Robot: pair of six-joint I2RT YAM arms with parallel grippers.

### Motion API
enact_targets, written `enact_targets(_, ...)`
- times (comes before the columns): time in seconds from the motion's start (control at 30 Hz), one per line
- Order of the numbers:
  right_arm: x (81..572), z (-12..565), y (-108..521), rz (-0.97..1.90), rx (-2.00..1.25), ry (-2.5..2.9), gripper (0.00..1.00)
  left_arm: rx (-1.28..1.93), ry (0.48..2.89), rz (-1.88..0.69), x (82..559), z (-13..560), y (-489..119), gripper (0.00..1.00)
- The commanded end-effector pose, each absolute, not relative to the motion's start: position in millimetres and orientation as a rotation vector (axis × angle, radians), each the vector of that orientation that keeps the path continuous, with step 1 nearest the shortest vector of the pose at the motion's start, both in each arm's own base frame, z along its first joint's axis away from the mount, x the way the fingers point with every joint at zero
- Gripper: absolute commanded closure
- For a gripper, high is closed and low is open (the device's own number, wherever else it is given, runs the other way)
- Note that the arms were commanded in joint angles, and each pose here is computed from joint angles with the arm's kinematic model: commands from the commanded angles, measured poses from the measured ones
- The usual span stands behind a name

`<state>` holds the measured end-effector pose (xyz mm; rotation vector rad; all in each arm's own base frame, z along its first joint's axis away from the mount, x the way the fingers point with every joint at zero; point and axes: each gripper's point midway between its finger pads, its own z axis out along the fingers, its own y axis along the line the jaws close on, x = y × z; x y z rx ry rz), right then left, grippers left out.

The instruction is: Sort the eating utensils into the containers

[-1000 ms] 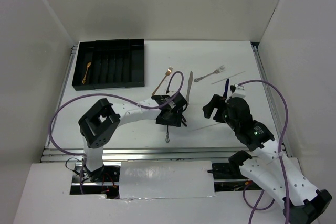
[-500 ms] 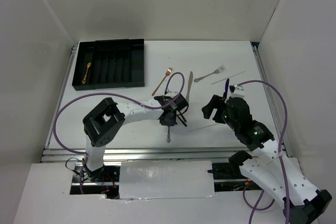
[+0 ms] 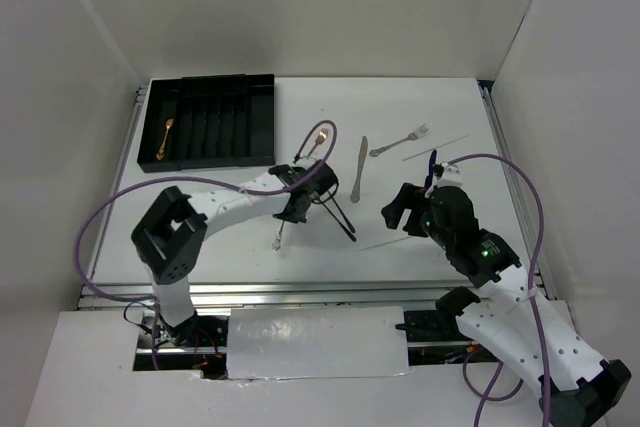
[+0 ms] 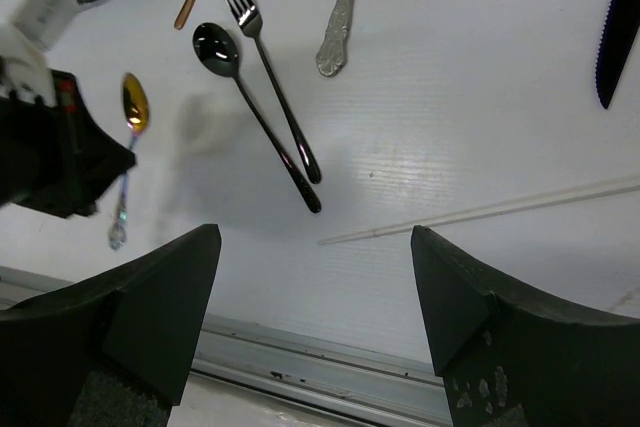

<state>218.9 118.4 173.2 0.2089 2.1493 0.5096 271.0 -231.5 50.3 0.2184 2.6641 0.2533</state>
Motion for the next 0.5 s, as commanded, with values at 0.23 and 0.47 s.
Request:
enact_targets(0.23,227,198,126,0.564,0.195,2.080,0.16,0.212,2.329,0.344,363,197,-105,1.00)
enact_targets(0.47,225,231,134,0.661,0.208,2.007,0.16,-0.012,2.250,0.428,425,236,-8,1.00)
